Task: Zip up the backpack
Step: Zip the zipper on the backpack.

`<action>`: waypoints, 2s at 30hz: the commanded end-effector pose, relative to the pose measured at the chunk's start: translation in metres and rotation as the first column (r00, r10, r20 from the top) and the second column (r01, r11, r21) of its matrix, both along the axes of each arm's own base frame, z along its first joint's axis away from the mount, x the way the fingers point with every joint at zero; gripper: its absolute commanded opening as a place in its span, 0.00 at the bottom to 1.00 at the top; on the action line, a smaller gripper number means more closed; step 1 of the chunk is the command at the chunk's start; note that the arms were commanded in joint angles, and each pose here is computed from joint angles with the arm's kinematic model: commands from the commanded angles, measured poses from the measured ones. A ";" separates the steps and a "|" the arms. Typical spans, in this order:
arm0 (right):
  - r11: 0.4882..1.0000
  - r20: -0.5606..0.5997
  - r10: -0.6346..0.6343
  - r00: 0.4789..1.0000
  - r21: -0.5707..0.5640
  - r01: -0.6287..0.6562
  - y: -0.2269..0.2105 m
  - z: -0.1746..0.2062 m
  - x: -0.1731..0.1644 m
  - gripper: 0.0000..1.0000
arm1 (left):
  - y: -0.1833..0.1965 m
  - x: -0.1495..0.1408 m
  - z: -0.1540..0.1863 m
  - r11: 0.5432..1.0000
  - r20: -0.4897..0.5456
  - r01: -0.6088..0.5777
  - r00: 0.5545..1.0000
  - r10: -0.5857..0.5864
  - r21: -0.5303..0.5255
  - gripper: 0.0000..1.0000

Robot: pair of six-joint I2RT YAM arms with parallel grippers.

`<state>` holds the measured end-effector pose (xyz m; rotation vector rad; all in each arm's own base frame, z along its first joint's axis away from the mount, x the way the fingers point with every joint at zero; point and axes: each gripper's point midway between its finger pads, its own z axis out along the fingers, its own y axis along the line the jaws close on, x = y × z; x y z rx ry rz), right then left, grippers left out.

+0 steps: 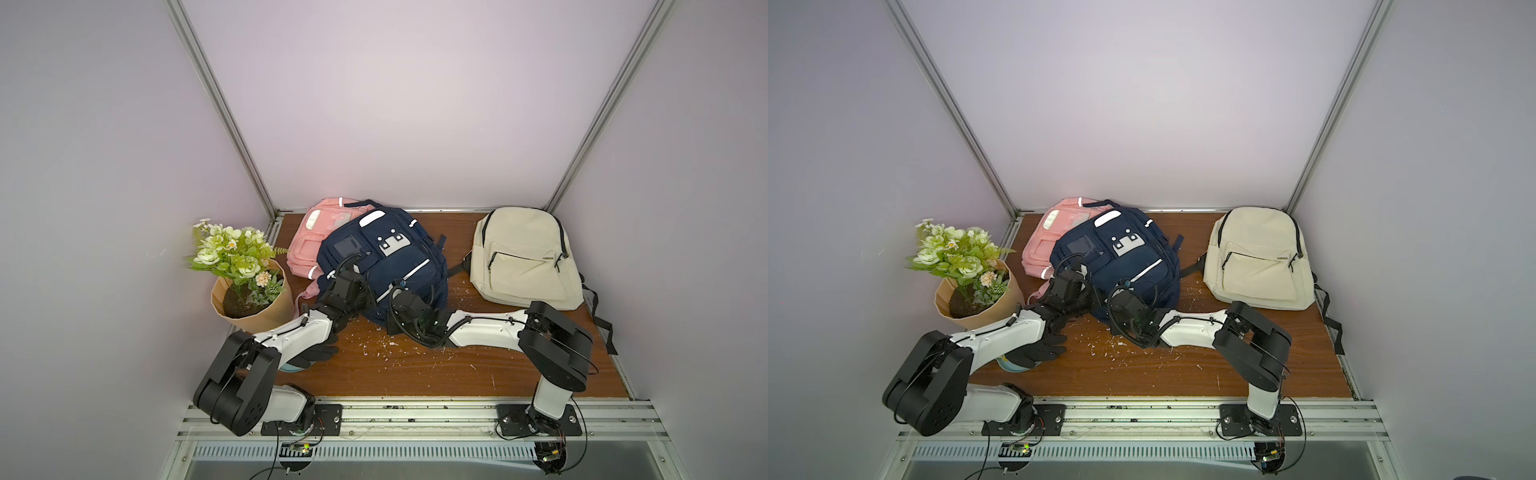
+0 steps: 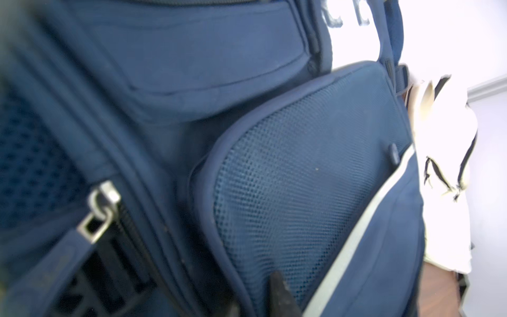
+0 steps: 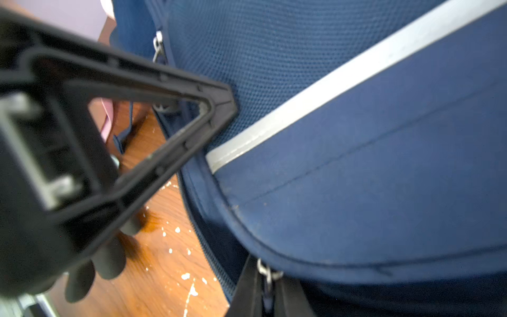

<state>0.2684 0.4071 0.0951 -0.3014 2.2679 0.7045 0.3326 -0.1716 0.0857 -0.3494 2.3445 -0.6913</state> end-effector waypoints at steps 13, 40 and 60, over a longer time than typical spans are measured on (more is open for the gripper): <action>0.996 0.172 -0.086 0.981 -0.004 0.088 -0.052 0.028 0.000 0.34 | -0.004 0.004 0.009 1.000 0.016 0.016 1.000 -0.017 0.013 0.03; 0.955 0.186 -0.209 0.960 -0.173 0.241 -0.044 -0.004 0.019 0.17 | -0.030 0.028 0.045 0.999 0.084 0.040 0.996 -0.042 0.030 0.00; 1.000 0.239 -0.019 0.971 0.005 0.019 -0.039 0.045 0.008 0.34 | -0.021 0.027 0.044 0.999 0.090 0.030 0.995 -0.033 0.044 0.00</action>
